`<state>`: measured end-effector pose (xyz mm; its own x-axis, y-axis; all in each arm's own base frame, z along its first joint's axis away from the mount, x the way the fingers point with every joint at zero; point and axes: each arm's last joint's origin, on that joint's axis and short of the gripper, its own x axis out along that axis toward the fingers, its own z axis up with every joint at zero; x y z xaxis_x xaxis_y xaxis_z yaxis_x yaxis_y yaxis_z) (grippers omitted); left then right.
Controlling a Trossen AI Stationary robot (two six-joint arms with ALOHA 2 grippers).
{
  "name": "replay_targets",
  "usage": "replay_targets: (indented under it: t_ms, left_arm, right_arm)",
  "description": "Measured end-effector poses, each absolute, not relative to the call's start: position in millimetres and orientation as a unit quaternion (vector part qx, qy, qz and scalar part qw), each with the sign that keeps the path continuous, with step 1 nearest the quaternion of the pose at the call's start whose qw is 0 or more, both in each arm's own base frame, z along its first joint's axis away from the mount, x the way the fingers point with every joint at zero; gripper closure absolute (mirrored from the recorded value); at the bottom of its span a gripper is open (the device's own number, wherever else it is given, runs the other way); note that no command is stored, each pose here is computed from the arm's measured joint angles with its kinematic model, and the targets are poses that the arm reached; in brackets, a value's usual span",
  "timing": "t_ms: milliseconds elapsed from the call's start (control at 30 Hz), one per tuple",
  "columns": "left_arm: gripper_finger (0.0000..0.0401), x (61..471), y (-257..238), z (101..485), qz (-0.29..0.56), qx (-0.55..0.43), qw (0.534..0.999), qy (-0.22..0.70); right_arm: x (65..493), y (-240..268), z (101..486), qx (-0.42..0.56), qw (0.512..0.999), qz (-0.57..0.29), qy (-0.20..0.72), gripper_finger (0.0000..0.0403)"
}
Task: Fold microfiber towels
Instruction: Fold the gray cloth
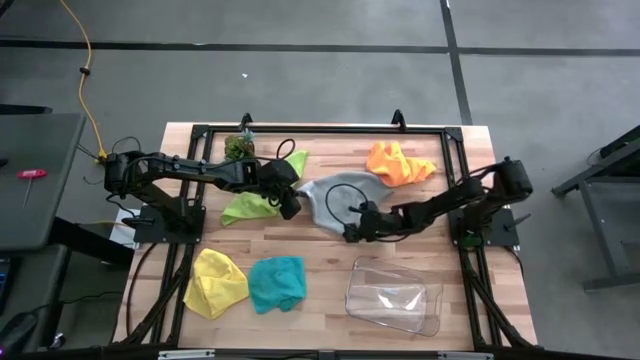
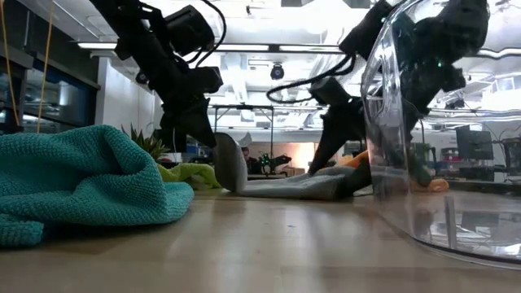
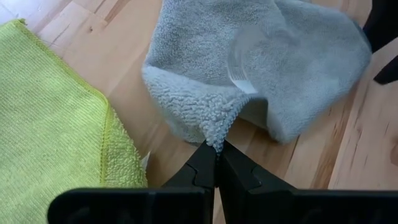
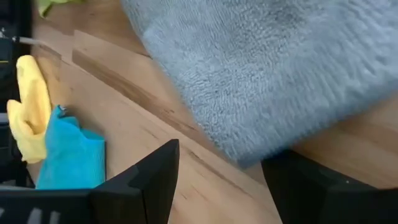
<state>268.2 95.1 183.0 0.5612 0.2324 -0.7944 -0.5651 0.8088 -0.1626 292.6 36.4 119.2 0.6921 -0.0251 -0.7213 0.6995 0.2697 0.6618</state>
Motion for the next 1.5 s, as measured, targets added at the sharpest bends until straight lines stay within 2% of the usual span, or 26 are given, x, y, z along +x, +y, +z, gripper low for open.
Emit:
replay_targets:
  t_ms: [267,667,867,1300,1500]
  left_arm:
    - [0.0401,268.2,95.2,183.0,0.233,-0.207,0.859,0.406]
    - [0.0401,268.1,95.1,182.9,0.233,-0.207,0.859,0.407]
    - [0.0401,268.2,95.0,182.9,0.231,-0.208,0.859,0.407]
    - [0.0401,268.2,95.1,183.0,0.230,-0.204,0.860,0.408]
    - [0.0401,268.2,95.0,183.0,0.230,-0.204,0.860,0.408]
  right_arm:
    - [304.0,36.8,116.2,0.550,0.749,-0.247,0.277,0.0187]
    - [319.1,29.3,135.0,0.583,0.768,-0.179,0.195,0.0187]
    - [322.5,9.1,139.4,0.593,0.767,-0.193,0.151,0.0187]
    - [313.3,-51.7,131.8,0.571,0.748,-0.319,0.114,0.0187]
    - [311.5,-79.6,137.3,0.552,0.774,-0.290,0.105,0.0187]
